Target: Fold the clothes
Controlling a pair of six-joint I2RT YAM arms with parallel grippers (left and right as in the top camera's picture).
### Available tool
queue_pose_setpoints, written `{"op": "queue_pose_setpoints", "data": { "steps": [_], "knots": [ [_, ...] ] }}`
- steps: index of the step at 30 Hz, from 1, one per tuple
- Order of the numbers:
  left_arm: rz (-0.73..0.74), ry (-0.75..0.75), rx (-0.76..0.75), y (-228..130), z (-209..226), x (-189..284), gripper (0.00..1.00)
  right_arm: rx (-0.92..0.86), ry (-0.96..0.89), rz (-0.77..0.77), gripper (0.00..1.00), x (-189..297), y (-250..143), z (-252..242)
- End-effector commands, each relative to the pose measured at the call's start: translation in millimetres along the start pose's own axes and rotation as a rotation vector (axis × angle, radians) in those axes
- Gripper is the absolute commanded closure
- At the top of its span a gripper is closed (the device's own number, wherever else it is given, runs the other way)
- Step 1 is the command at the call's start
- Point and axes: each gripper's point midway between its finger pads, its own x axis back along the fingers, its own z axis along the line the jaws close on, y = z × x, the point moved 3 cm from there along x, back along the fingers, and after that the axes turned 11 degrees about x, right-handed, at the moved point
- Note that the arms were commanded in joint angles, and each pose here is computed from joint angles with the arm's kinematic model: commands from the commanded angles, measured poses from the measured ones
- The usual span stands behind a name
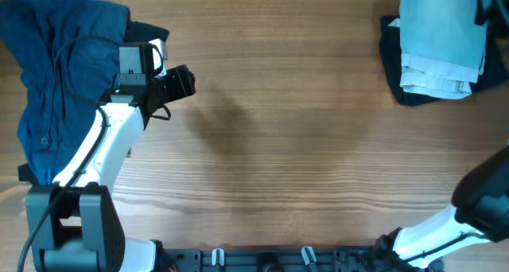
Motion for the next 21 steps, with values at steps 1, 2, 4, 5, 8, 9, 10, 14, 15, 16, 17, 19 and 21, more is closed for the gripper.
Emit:
{"op": "queue_pose_setpoints", "data": {
  "steps": [1, 2, 4, 5, 8, 9, 10, 14, 15, 16, 17, 19, 21],
  "knots": [
    [-0.010, -0.001, 0.001, 1, -1, 1, 0.24, 0.046, -0.353, 0.088, 0.00, -28, -21, -23],
    [-0.009, -0.001, 0.001, 0, -1, 1, 0.24, 0.056, -0.425, 0.100, 0.00, -38, -29, -25],
    [-0.010, -0.001, 0.001, 1, -1, 1, 0.23, -0.001, -0.573, 0.083, 0.00, -58, -51, -39],
    [-0.010, -0.001, 0.001, 1, -1, 1, 0.23, -0.042, -0.609, 0.055, 0.00, -64, -59, -45],
    [-0.010, -0.001, 0.000, 1, -1, 1, 0.23, -0.064, -0.608, -0.003, 0.00, -89, -84, -56],
    [-0.010, -0.001, 0.000, 1, -1, 1, 0.23, -0.064, -0.603, 0.001, 0.00, -95, -94, -57],
    [-0.010, -0.001, 0.000, 1, -1, 1, 0.23, -0.056, -0.562, 0.038, 0.00, -112, -125, -54],
    [-0.012, 0.002, 0.001, 1, -1, 1, 0.24, -0.085, -0.511, 0.280, 0.00, -144, -263, -46],
    [-0.012, 0.002, 0.001, 1, -1, 1, 0.24, -0.088, -0.508, 0.314, 0.00, -145, -282, -44],
    [-0.012, 0.002, 0.001, 1, -1, 1, 0.24, -0.091, -0.504, 0.342, 0.00, -146, -298, -43],
    [-0.012, 0.002, 0.000, 1, -1, 1, 0.24, -0.094, -0.501, 0.371, 0.00, -146, -311, -41],
    [-0.012, 0.002, 0.001, 1, -1, 1, 0.24, -0.093, -0.502, 0.369, 0.01, -146, -308, -41],
    [-0.012, 0.002, 0.001, 1, -1, 1, 0.24, -0.054, -0.505, 0.332, 0.00, -144, -282, -44]
  ]
}}
